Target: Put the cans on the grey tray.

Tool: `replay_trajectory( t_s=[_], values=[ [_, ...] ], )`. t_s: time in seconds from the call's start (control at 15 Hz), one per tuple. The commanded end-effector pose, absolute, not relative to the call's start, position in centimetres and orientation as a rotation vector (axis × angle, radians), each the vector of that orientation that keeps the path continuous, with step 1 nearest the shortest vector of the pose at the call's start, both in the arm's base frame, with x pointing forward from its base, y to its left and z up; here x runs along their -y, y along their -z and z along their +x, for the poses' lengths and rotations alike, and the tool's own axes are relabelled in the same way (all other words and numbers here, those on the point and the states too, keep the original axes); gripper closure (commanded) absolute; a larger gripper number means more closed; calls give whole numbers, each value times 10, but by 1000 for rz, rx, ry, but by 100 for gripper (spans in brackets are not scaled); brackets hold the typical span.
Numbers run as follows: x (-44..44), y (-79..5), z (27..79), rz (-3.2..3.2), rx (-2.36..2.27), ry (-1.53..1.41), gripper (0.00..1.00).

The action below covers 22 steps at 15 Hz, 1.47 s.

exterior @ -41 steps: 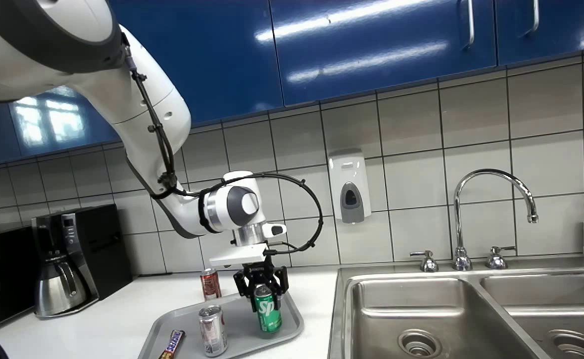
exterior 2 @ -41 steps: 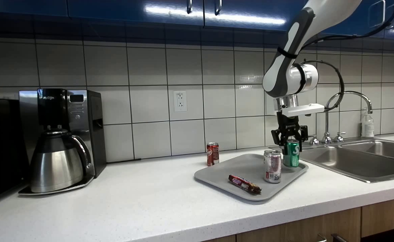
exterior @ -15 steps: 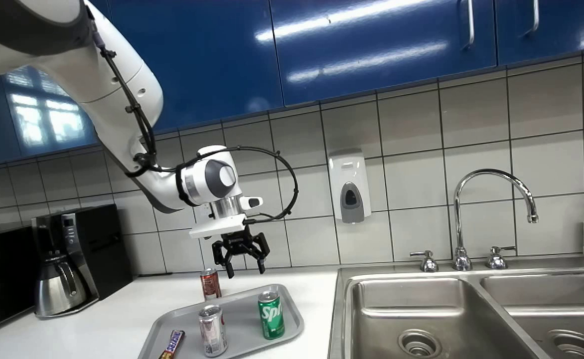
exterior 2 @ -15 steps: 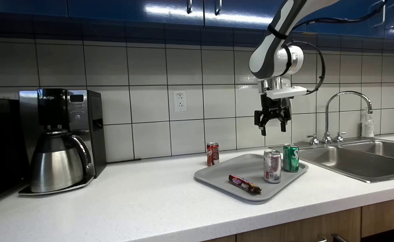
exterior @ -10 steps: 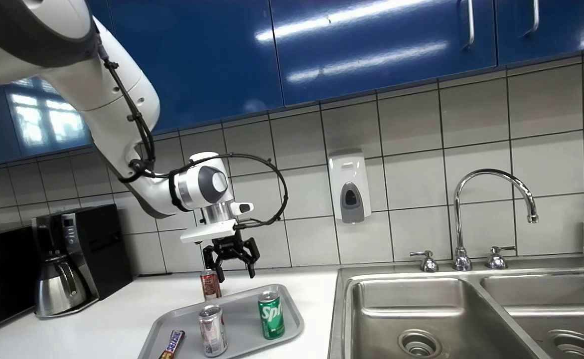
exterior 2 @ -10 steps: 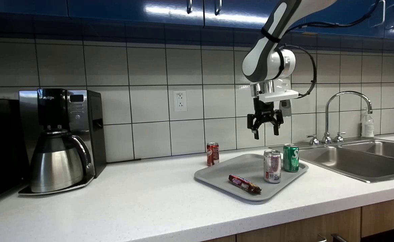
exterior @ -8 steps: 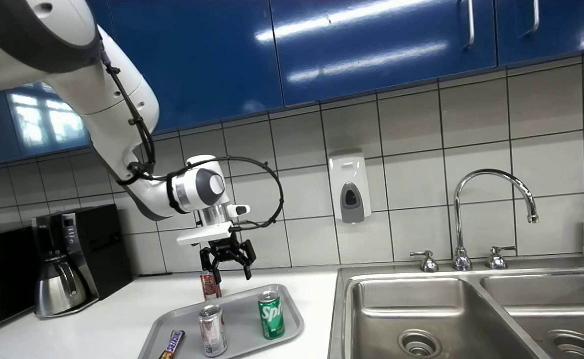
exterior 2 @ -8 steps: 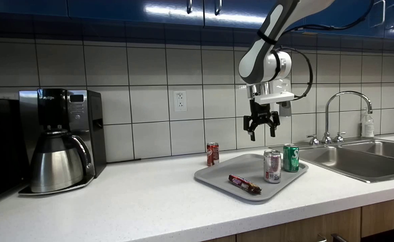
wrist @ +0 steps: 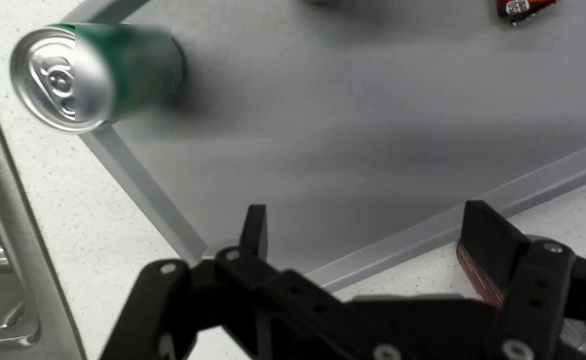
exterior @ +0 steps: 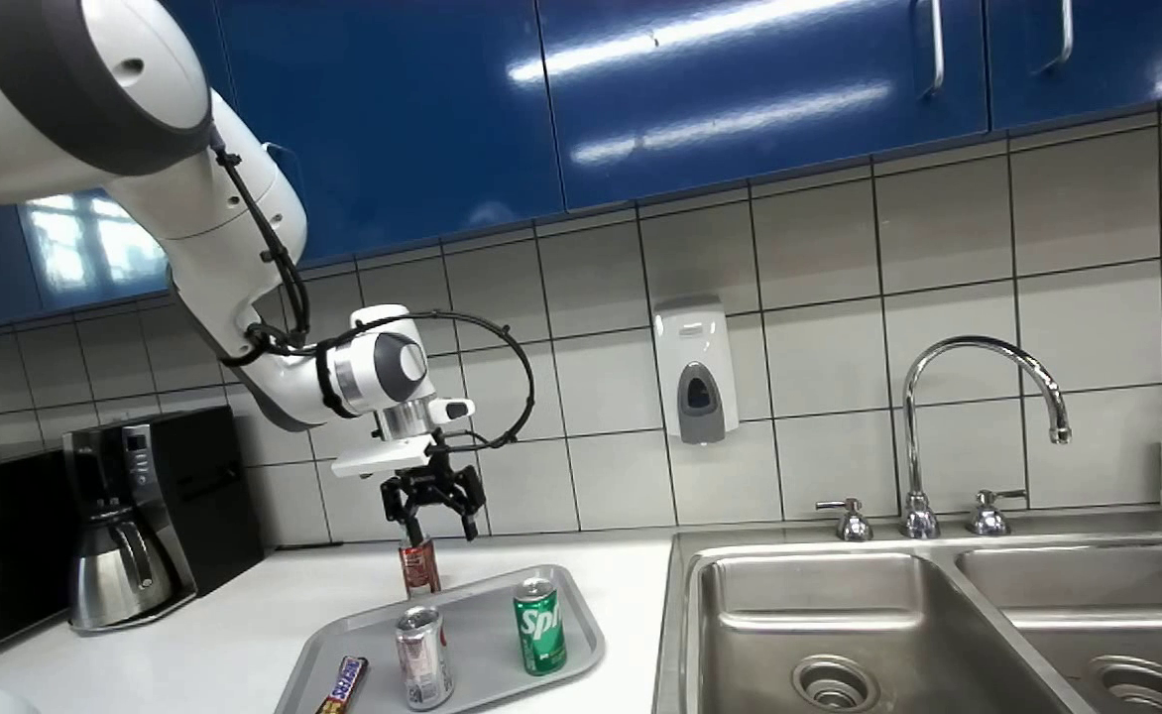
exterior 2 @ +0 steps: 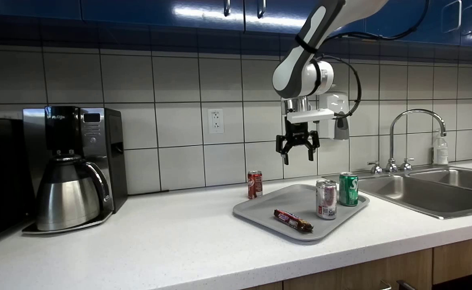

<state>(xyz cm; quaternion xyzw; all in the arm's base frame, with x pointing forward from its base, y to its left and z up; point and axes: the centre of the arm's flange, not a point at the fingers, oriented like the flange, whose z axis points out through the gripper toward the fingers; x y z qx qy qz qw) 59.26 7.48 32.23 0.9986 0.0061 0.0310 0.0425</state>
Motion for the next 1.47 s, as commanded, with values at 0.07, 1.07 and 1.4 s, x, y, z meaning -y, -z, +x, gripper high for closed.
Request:
replay_trajectory(
  t_s=[0.07,1.07,1.4],
  values=[
    [-110,-327,620,3081,64,-101,0],
    [-178,-303,678,3087,59,-133,0],
    [-187,-296,699,3085,65,-142,0]
  ],
)
